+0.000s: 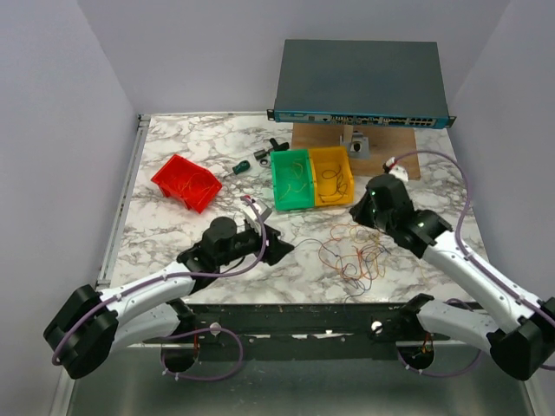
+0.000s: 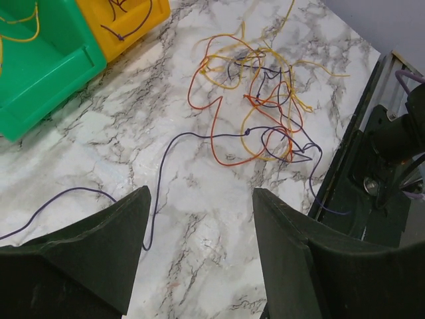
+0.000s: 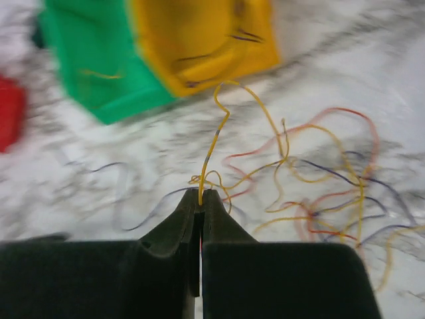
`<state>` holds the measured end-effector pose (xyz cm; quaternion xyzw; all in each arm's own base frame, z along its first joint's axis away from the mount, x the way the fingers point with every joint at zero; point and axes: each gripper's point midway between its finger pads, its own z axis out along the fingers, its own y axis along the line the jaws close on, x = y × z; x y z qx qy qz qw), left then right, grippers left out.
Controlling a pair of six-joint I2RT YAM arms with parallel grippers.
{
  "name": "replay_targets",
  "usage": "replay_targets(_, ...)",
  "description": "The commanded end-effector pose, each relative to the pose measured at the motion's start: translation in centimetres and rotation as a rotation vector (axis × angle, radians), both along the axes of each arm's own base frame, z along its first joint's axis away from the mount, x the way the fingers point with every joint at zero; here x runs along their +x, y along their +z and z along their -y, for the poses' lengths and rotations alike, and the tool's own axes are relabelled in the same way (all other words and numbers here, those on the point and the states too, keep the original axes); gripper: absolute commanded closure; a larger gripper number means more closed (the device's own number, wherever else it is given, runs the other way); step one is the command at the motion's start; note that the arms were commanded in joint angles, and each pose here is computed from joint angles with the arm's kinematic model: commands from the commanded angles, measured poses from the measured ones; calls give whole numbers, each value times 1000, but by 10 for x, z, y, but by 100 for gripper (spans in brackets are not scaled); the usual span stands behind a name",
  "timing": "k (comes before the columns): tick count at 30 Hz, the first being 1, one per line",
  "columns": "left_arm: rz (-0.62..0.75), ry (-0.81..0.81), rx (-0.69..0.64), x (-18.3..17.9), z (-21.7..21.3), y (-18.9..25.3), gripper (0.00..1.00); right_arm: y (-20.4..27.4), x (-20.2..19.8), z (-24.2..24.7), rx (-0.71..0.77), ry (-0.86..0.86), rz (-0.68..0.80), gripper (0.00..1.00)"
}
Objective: Untangle the cables
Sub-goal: Untie the cable.
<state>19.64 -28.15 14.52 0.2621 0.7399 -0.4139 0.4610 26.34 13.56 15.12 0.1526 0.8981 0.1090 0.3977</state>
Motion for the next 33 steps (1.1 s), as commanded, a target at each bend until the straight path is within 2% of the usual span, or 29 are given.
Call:
replay_targets(1, 114, -34, -92, -6, 2, 25, 36, 122, -20, -80, 265, 491, 178, 99)
replay_targets(5, 167, -24, -166, -11, -3, 43, 35, 194, -43, -106, 407, 686, 279, 99)
replay_targets(10, 211, -27, -282, -18, -6, 86, 34, 255, -73, -129, 616, 874, 372, 99)
replay_targets(16, 185, -41, -321, -10, 9, 99, 30, 289, -73, -133, 693, 867, 426, 99)
replay_targets(20, 116, -78, -366, -2, 35, 101, 31, 311, -72, -132, 733, 850, 484, 99)
replay_targets(25, 129, -109, -397, 3, 71, 107, 32, 337, -67, -127, 769, 802, 546, 99)
replay_targets(33, 103, -233, -395, 1, 130, 106, 40, 368, -56, -124, 818, 735, 616, 99)
